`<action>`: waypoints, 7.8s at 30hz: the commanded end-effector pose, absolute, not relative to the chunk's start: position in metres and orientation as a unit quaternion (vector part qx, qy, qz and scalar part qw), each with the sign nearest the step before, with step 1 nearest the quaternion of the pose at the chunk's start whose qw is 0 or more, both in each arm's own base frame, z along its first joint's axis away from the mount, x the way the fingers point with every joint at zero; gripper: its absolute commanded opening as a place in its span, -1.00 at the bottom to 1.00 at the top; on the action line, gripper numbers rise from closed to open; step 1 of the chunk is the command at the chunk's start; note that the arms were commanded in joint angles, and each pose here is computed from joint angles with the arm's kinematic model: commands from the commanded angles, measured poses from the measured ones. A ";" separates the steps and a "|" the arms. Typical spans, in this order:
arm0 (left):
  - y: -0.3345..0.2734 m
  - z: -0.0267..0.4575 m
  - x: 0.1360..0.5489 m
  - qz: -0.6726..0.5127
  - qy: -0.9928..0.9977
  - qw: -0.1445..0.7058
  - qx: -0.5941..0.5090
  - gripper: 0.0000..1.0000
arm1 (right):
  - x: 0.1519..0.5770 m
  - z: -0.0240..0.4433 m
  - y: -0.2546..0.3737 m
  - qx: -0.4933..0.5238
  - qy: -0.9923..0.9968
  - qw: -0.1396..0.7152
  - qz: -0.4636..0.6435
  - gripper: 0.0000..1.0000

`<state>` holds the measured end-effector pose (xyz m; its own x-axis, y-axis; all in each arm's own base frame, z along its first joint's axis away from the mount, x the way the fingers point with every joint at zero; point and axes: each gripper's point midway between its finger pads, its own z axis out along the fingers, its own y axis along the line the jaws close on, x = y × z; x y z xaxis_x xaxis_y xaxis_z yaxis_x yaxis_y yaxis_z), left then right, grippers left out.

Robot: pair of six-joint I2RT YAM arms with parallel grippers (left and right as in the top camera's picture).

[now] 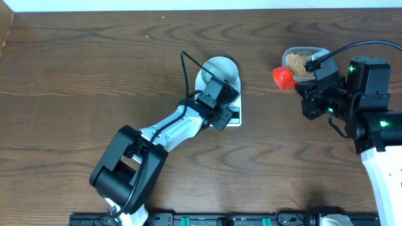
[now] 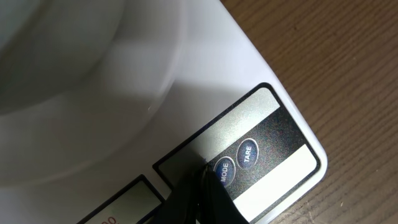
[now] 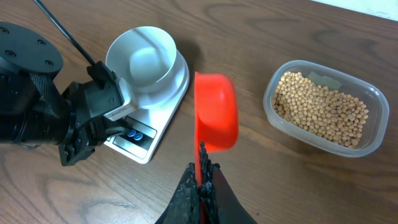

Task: Scoop item into bowl and weigh 50g on scale

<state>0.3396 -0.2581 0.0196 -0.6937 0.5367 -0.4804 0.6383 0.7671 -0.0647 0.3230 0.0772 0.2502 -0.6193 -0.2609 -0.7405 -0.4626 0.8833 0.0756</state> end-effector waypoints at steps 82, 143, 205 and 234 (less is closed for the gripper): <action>-0.223 -0.028 0.323 -0.031 0.936 0.146 0.318 -0.85 | 0.324 0.258 0.076 -0.198 0.888 0.392 0.135 -0.98; -0.213 -0.057 0.306 -0.020 0.938 0.100 0.331 -0.85 | 0.326 0.260 0.077 -0.199 0.886 0.398 0.133 -0.98; -0.238 0.053 0.324 -0.041 0.902 0.226 0.365 -0.86 | 0.330 0.257 0.077 -0.199 0.887 0.395 0.133 -0.98; -0.159 0.159 0.316 -0.106 0.884 0.265 0.370 -0.81 | 0.357 0.271 0.086 -0.227 0.855 0.444 0.141 -0.98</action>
